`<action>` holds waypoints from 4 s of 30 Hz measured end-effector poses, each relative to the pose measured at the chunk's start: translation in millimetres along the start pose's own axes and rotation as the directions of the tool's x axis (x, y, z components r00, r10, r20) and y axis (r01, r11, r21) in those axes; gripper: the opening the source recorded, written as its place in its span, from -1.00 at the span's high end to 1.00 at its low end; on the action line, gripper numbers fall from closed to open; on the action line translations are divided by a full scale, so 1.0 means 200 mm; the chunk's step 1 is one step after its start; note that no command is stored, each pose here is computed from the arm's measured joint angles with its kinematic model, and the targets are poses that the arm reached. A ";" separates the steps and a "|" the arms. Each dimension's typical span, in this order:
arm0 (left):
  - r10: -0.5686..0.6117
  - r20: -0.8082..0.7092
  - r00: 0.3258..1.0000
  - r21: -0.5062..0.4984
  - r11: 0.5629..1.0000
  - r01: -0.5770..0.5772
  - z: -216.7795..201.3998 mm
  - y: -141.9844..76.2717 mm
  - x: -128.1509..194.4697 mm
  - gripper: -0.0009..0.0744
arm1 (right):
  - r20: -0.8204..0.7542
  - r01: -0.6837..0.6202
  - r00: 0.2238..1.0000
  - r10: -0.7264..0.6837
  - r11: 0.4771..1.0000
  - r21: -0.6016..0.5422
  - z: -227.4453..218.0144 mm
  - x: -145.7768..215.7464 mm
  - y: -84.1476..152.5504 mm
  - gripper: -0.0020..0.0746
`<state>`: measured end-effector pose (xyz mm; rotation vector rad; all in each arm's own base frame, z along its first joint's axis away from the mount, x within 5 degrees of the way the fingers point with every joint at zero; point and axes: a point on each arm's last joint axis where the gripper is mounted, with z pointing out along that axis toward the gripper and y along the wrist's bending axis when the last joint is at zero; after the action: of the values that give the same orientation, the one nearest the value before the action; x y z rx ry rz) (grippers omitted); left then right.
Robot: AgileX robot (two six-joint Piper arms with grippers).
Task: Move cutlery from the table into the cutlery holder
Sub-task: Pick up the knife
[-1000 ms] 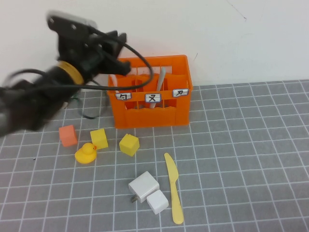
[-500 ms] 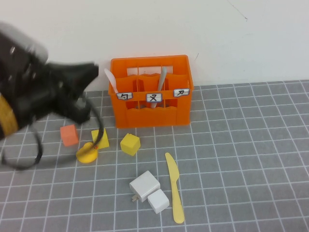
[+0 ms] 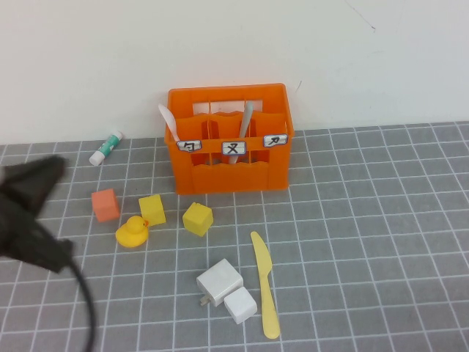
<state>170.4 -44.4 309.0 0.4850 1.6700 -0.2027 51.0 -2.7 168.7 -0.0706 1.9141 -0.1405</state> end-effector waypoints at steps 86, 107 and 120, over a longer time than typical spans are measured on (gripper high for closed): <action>-0.582 0.073 0.810 -0.435 0.712 0.551 -0.51 -0.14 0.76 0.98 | 0.000 0.000 1.000 0.000 1.000 0.000 0.00 0.00 0.00 0.95; -0.577 0.070 0.814 -0.434 0.717 0.546 -0.51 -0.14 0.76 0.98 | 0.350 -0.062 0.935 0.046 0.997 0.035 -0.25 -0.44 -0.06 0.95; -0.564 0.061 0.824 -0.435 0.728 0.530 -0.51 -0.14 0.76 0.98 | 0.251 -0.022 0.967 0.034 0.999 -0.050 -0.30 -0.46 -0.03 0.95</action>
<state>52.6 1.5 173.3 -0.3666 1.8318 -0.2339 25.6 6.7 275.8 -0.0890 1.6637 -0.0639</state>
